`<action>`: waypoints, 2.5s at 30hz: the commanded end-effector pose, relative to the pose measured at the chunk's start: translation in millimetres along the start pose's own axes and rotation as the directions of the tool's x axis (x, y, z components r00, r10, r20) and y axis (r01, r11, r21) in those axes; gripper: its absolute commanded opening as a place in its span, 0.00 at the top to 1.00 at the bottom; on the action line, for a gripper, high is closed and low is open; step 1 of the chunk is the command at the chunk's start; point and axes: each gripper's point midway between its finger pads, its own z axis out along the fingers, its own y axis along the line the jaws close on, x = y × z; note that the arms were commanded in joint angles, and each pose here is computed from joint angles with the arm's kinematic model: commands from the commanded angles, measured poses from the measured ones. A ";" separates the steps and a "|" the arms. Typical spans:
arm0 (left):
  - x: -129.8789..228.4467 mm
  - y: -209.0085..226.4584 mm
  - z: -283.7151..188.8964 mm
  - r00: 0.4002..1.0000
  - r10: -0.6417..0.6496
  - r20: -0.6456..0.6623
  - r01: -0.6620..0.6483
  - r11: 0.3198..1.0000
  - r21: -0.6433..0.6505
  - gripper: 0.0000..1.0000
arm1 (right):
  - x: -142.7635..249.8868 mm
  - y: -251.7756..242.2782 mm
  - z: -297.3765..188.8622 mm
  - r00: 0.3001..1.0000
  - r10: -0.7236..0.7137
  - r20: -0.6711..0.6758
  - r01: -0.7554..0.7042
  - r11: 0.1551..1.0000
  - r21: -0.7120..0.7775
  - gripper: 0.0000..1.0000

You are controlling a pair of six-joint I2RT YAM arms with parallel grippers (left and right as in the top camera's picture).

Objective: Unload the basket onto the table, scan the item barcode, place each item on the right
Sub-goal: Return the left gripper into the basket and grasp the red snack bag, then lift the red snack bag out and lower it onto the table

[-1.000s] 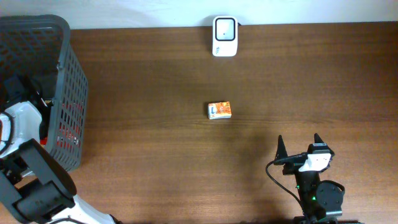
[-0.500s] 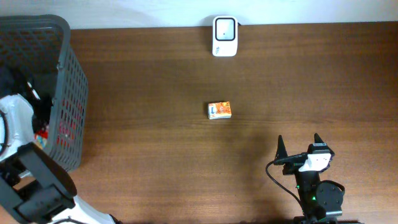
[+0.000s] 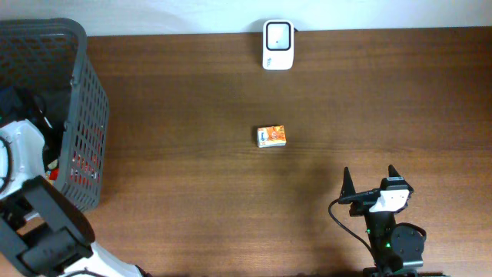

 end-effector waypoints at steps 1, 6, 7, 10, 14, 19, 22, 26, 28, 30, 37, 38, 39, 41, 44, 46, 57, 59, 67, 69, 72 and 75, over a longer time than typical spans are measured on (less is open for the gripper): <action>10.8 17.8 23.9 0.998 0.014 -0.060 -0.021 0.993 -0.117 0.01 | 2.5 -4.4 0.0 1.000 0.000 -0.005 0.000 1.000 0.023 0.02; 32.2 0.2 53.3 0.984 0.027 -0.175 -0.031 0.999 -0.023 0.01 | 2.5 -4.4 0.0 1.000 0.000 -0.005 0.000 1.000 0.023 0.02; 34.2 -3.2 55.7 0.982 0.032 -0.185 -0.034 0.999 -0.004 0.04 | 2.5 -4.4 0.0 1.000 0.000 -0.005 0.000 1.000 0.023 0.02; 35.5 -6.3 57.6 0.981 0.040 -0.191 -0.038 0.999 0.014 0.43 | 2.5 -4.4 0.0 1.000 0.000 -0.005 0.000 1.000 0.023 0.02; 34.9 -6.9 57.2 0.981 0.047 -0.190 -0.044 0.999 0.019 0.78 | 2.5 -4.4 0.0 1.000 0.000 -0.005 0.000 1.000 0.023 0.02; 33.0 -8.3 52.8 0.980 0.046 -0.192 -0.042 0.999 0.027 1.00 | 2.5 -4.4 0.0 1.000 0.000 -0.005 0.000 1.000 0.023 0.02; 21.1 -11.8 38.3 0.984 0.045 -0.174 -0.037 0.998 0.048 1.00 | 2.5 -4.4 0.0 1.000 0.000 -0.005 0.000 1.000 0.023 0.02; -6.9 -16.7 -2.3 0.995 0.039 -0.095 -0.031 0.996 0.083 1.00 | 2.5 -4.4 0.0 1.000 0.000 -0.005 0.000 1.000 0.023 0.02; -19.6 -21.4 -26.0 0.999 0.034 -0.041 -0.029 0.992 0.120 1.00 | 2.5 -4.4 0.0 1.000 0.000 -0.005 0.000 1.000 0.023 0.02; -34.2 -23.2 -59.2 0.999 0.025 0.044 -0.031 0.988 0.149 1.00 | 2.5 -4.4 0.0 1.000 0.000 -0.005 0.000 1.000 0.023 0.02; -45.4 -17.2 -128.8 0.976 0.001 0.217 -0.040 0.984 0.172 1.00 | 2.5 -4.4 0.0 1.000 0.000 -0.005 0.000 1.000 0.023 0.02; -45.5 -16.7 -133.4 0.974 -0.001 0.228 -0.040 0.984 0.174 1.00 | 2.5 -4.4 0.0 1.000 0.000 -0.005 0.000 1.000 0.023 0.02; -45.4 -16.4 -137.2 0.972 -0.002 0.236 -0.041 0.984 0.176 1.00 | 2.5 -4.4 0.0 1.000 0.000 -0.005 0.000 1.000 0.023 0.02; -46.8 -16.7 -149.7 0.963 -0.008 0.269 -0.045 0.981 0.188 1.00 | 2.5 -4.4 0.0 1.000 0.000 -0.005 0.000 1.000 0.023 0.02; -54.2 -16.6 -178.1 0.935 -0.022 0.355 -0.056 0.976 0.209 1.00 | 2.5 -4.4 0.0 1.000 0.000 -0.005 0.000 1.000 0.023 0.02; -57.6 -15.5 -216.9 0.895 -0.039 0.445 -0.073 0.970 0.233 1.00 | 2.5 -4.3 0.0 1.000 0.000 -0.005 0.000 1.000 0.022 0.02; -13.5 -9.1 -368.9 0.674 -0.108 0.731 -0.201 0.925 0.322 1.00 | 2.5 -4.4 0.0 1.000 0.000 -0.005 0.000 1.000 0.023 0.02; 1.8 -29.5 -392.8 0.648 -0.109 0.754 -0.321 0.859 0.400 1.00 | 2.5 -4.4 0.0 1.000 0.000 -0.005 0.000 1.000 0.023 0.02; 46.3 -120.7 -408.2 0.691 0.011 0.723 -0.596 0.575 0.561 1.00 | 2.5 -4.4 0.0 1.000 0.000 -0.005 0.000 1.000 0.023 0.02; 54.9 -145.6 -401.6 0.706 0.062 0.705 -0.625 0.522 0.580 1.00 | 2.5 -4.4 0.0 1.000 0.000 -0.005 0.000 1.000 0.023 0.02; 69.6 -185.9 -386.0 0.726 0.152 0.671 -0.655 0.449 0.608 1.00 | 2.5 -4.4 0.0 1.000 0.000 -0.005 0.000 1.000 0.023 0.02; 88.8 -229.4 -363.5 0.739 0.258 0.622 -0.670 0.378 0.639 1.00 | 2.5 -4.4 0.0 1.000 0.000 -0.005 0.000 1.000 0.023 0.02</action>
